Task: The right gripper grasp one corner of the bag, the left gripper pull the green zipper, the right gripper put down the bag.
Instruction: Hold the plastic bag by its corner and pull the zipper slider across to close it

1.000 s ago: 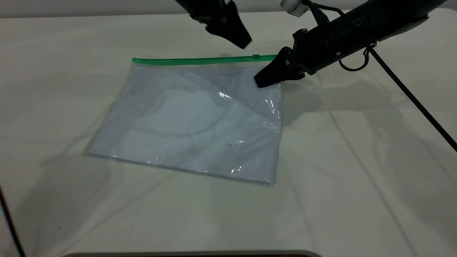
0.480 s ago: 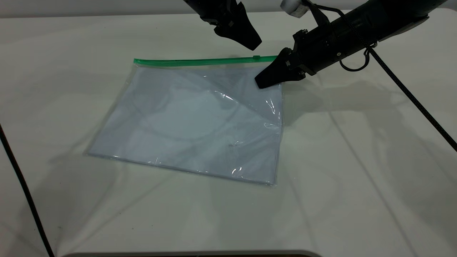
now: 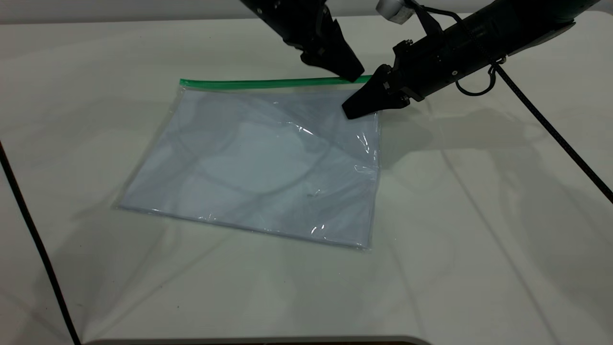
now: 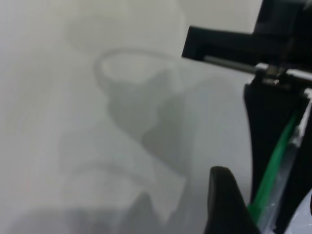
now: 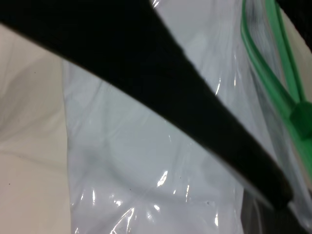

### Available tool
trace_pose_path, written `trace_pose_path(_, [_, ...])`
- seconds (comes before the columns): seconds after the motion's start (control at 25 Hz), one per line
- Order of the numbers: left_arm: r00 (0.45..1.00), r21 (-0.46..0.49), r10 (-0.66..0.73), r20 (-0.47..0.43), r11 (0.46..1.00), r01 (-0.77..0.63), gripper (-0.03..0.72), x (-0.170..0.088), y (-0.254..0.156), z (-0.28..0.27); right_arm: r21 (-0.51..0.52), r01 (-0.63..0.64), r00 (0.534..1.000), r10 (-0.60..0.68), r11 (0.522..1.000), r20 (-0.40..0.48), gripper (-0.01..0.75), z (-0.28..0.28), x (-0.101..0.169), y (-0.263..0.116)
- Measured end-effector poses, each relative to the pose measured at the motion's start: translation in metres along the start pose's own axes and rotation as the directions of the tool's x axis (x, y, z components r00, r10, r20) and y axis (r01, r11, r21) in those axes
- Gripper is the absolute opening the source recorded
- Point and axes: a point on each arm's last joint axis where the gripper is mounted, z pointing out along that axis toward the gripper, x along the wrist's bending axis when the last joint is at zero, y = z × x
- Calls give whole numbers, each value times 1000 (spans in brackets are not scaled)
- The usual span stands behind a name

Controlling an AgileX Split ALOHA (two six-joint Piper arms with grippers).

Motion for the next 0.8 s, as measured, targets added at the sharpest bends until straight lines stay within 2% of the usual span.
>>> trace_pose_path(0.56, [1000, -22, -25, -16, 999, 24, 415, 4, -6, 9, 2, 1, 1000, -1, 1000, 1, 34, 0, 0, 0])
trace_pose_path(0.8, [999, -23, -39, -7, 999, 39, 411, 5, -11, 14, 4, 3, 1000, -3, 1000, 5, 34, 0, 0, 0])
